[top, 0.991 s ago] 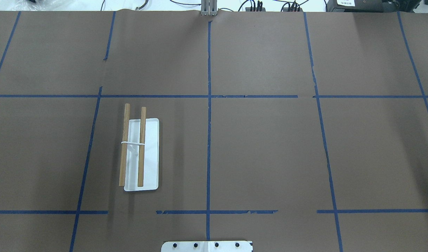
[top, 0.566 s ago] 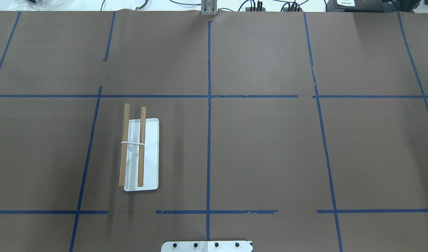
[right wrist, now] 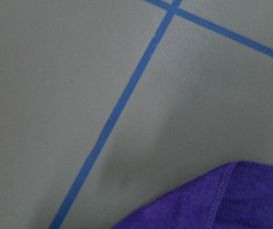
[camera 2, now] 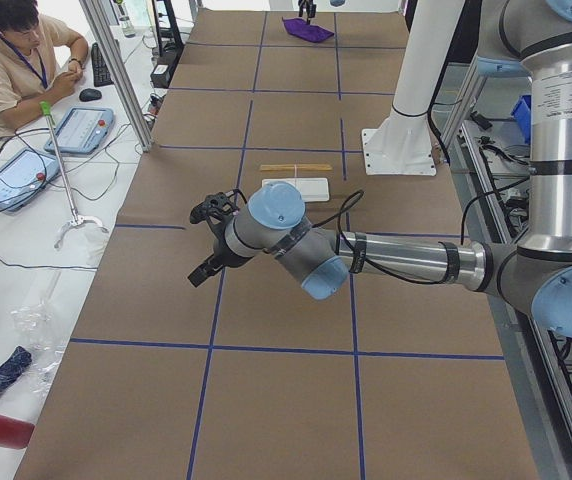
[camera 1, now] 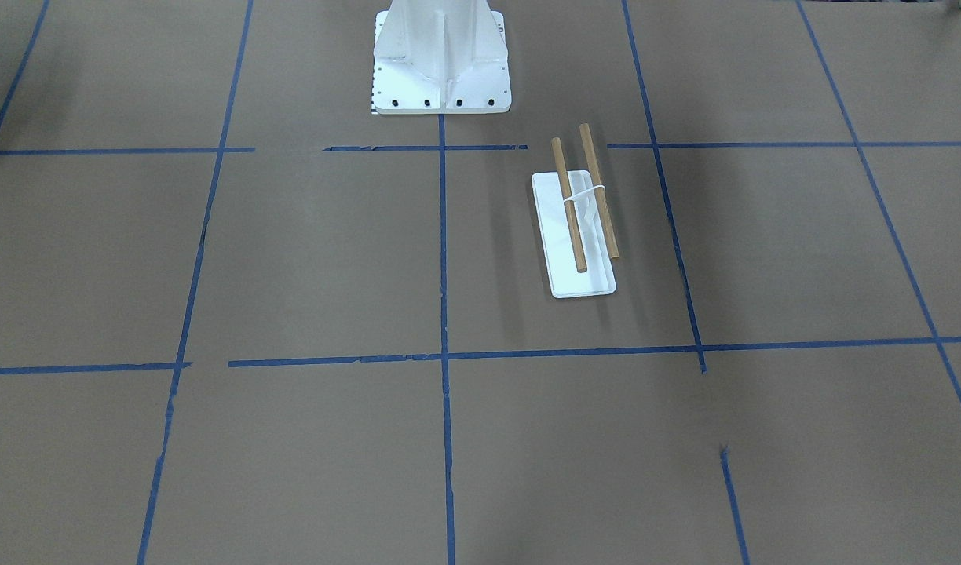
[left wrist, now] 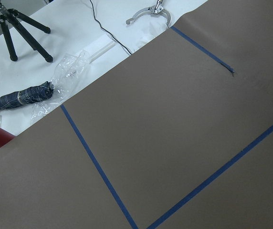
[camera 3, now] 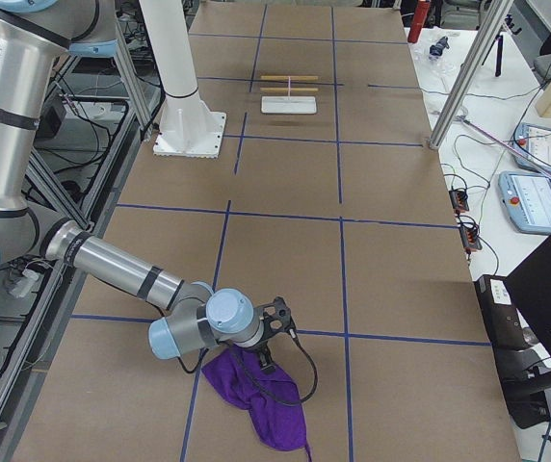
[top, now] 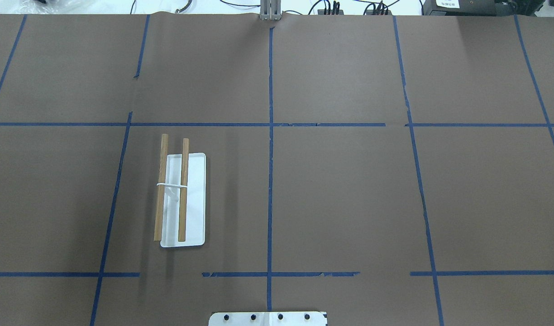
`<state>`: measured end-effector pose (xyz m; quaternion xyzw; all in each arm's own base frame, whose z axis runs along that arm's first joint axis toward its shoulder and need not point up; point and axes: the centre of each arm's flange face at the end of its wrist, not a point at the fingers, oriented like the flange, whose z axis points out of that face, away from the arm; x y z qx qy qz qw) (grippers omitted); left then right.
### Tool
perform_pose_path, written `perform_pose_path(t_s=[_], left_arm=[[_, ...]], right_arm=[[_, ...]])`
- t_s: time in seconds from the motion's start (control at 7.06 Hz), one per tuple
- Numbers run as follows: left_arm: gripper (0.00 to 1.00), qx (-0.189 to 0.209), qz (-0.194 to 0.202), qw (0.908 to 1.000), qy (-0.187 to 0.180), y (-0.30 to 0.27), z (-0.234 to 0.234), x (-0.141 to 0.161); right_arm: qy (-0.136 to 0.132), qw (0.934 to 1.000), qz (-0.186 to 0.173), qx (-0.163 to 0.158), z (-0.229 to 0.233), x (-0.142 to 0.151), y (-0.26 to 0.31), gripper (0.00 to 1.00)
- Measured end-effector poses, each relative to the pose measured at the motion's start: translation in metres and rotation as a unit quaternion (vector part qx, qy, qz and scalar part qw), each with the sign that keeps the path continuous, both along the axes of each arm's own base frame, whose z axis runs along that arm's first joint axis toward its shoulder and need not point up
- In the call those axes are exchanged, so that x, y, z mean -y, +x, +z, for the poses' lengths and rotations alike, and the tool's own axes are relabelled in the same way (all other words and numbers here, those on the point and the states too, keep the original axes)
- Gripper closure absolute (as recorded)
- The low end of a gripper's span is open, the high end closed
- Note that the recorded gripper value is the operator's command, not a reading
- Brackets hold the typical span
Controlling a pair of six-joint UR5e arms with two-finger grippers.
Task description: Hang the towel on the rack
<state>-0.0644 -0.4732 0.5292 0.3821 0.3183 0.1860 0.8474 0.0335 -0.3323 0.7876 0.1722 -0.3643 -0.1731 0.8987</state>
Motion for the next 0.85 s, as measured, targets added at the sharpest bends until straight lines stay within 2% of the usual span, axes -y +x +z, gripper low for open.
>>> perform_pose_path(t_s=[0.28, 0.71, 0.85], left_arm=[[0.00, 0.000, 0.000, 1.0000, 0.001, 0.000, -0.001, 0.000], [0.00, 0.000, 0.000, 1.0000, 0.001, 0.000, -0.001, 0.000], [0.00, 0.000, 0.000, 1.0000, 0.001, 0.000, -0.001, 0.000]], right_arm=[[-0.005, 0.9995, -0.019, -0.026, 0.023, -0.008, -0.011, 0.23], [-0.007, 0.9981, -0.044, -0.042, 0.038, -0.015, -0.021, 0.34], [-0.007, 0.9976, -0.050, -0.046, 0.042, -0.017, -0.021, 0.53]])
